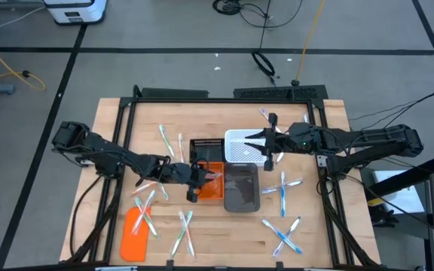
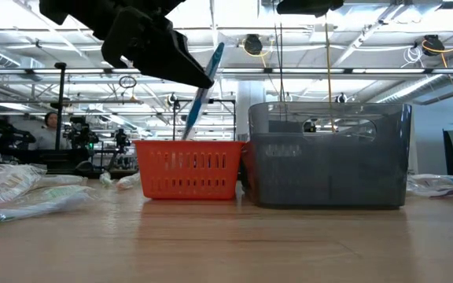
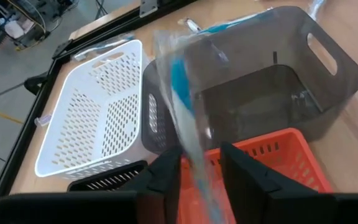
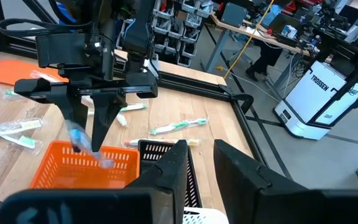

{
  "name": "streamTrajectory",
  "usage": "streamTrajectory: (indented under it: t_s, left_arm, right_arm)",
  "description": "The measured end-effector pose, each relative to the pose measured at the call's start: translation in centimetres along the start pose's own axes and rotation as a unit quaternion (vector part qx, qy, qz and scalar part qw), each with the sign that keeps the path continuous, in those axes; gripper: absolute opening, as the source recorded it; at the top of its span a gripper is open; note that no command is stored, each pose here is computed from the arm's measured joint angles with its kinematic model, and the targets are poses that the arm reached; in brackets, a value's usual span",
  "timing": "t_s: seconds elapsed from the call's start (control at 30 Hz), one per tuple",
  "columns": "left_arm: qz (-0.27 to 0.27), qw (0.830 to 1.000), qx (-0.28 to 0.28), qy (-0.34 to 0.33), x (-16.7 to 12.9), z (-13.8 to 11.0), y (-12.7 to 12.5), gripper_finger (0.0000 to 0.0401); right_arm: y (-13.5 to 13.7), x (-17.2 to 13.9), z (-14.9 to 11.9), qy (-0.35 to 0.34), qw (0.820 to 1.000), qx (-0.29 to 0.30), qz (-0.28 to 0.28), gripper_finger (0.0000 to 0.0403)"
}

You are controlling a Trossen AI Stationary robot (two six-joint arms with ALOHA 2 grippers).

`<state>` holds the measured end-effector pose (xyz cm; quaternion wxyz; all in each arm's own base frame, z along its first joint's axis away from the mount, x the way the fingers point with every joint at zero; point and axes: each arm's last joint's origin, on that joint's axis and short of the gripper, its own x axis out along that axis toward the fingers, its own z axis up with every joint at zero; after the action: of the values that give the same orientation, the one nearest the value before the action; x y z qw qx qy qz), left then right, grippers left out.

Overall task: Pick & Place Toothbrushes
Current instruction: Put the blue toothbrush into the orange bin, then put the orange toothbrush into the gray bin

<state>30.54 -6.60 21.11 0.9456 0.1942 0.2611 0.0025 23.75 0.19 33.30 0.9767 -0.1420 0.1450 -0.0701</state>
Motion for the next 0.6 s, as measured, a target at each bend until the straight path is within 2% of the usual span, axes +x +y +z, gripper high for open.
streamTrajectory:
  t_s: [0.2,0.6]
  left_arm:
    - [0.0,1.0,-0.012,0.0,0.0,0.0,0.0,0.0145]
    - [-0.01,1.0,-0.012,-0.003,0.0,0.02,-0.06,0.0147]
  right_arm:
    - [0.01,0.0,-0.02,0.0,1.0,0.0,0.0,0.0075]
    - [0.29,0.3,-0.84,0.004,1.0,-0.001,0.001,0.0075]
